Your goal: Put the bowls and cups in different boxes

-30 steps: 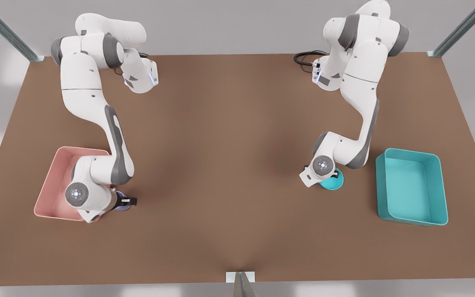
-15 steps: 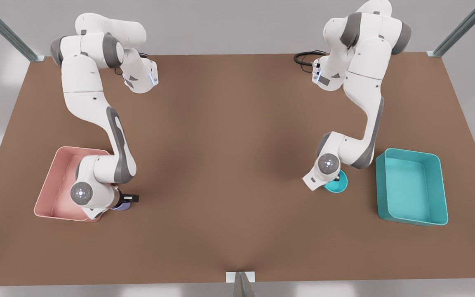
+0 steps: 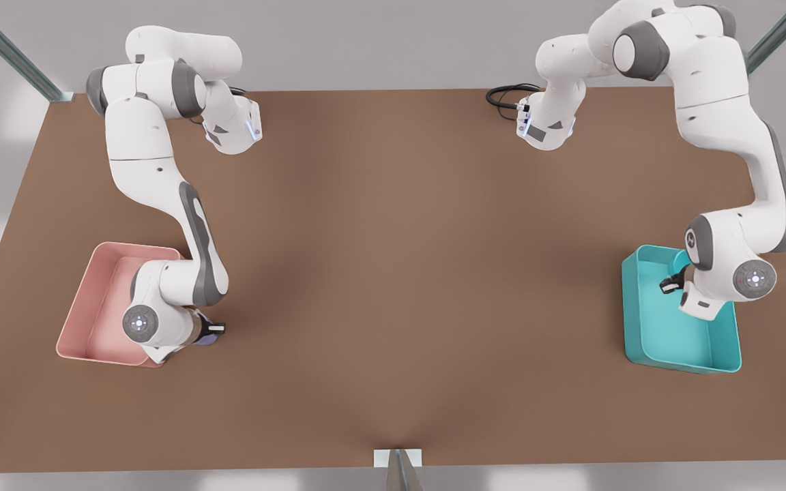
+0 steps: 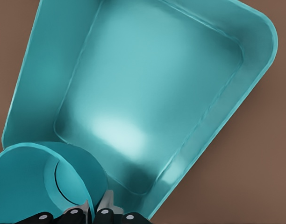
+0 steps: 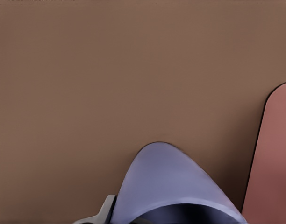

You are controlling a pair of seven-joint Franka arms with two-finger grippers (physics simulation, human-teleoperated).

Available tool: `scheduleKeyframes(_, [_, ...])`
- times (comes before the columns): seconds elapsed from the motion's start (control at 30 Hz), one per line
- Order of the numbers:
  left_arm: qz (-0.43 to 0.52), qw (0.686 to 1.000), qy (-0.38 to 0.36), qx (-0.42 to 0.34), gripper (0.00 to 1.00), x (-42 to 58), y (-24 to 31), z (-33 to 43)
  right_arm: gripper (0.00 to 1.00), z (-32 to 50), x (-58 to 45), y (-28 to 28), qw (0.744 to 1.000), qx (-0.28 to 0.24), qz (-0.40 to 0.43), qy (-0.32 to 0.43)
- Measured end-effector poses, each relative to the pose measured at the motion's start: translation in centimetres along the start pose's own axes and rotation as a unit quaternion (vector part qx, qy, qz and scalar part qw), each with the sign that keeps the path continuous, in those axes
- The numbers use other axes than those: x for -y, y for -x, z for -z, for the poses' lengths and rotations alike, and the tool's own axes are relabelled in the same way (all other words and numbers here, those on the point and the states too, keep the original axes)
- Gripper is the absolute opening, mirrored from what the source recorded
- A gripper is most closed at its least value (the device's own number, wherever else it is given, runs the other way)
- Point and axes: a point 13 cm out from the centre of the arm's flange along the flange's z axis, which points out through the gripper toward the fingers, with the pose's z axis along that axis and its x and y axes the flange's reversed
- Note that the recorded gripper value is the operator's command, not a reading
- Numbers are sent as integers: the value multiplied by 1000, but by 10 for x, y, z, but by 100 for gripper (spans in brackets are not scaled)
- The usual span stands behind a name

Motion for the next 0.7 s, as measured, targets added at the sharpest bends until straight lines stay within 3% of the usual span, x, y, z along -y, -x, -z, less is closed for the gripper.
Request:
scheduleKeyframes(0.1, [-5,1000,-1,4,21,7,12,-26,21,15,-1,5,1000,12,-2,5])
scheduleKeyframes(0.4, [-5,1000,-3,19,21,9,39,-85,21,190,82,7,993,113,-13,0])
scheduleKeyframes(0.43, [-5,1000,-3,23,28,10,44,-89,21,194,99,5,993,114,-14,-8])
scheduleKeyframes(0.47, [-5,1000,-4,27,72,10,47,-91,21,196,113,3,993,113,-13,-16])
scheduleKeyframes(0.5, [-5,999,-6,33,100,11,50,-90,21,191,125,1,994,107,-11,-22])
scheduleKeyframes(0.6, [-2,998,-14,59,100,7,55,-55,21,154,157,-2,997,75,-7,-35])
scheduleKeyframes(0.7, [-13,994,-34,104,100,15,27,76,21,106,174,-3,998,41,2,-43])
